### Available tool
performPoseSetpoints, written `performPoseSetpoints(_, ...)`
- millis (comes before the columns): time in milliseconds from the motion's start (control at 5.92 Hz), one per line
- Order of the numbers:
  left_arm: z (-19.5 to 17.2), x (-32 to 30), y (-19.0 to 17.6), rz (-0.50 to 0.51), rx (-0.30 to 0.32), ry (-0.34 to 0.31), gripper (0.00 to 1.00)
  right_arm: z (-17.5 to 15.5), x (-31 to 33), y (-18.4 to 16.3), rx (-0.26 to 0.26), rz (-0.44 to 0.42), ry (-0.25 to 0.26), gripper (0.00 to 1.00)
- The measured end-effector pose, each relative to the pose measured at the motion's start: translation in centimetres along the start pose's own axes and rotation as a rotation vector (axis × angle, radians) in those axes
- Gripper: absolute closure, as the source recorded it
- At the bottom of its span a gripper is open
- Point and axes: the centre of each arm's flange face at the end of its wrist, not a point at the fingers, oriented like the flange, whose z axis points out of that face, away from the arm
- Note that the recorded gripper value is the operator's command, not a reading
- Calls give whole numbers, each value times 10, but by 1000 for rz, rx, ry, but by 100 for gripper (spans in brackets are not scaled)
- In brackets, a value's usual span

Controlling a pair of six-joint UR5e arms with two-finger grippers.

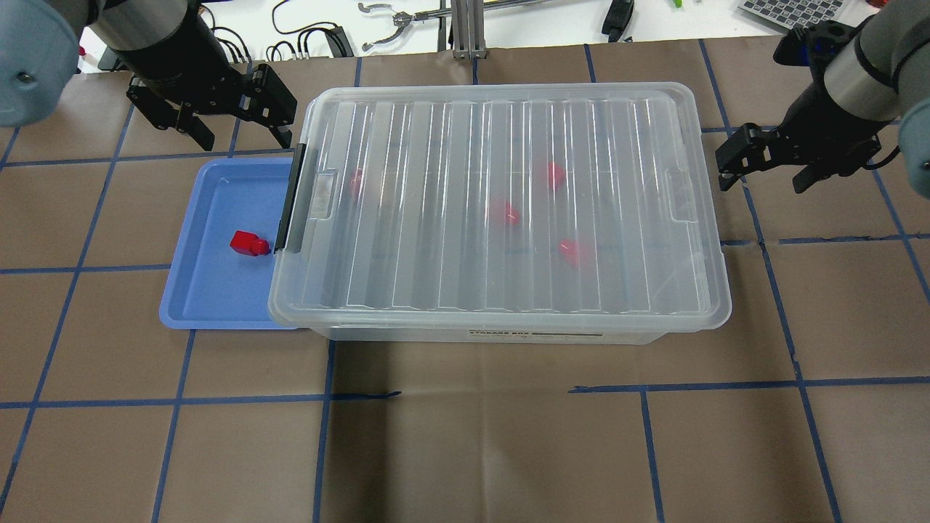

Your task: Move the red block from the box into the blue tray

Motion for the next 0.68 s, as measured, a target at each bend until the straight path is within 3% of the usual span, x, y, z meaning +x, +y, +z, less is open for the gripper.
performPoseSetpoints(338, 0, 0, 0, 0, -1, -1, 1, -54, -63, 4, -49, 52, 31, 0)
performPoseSetpoints(676, 0, 0, 0, 1, -1, -2, 1, -80, -109, 15, -84, 41, 49, 0)
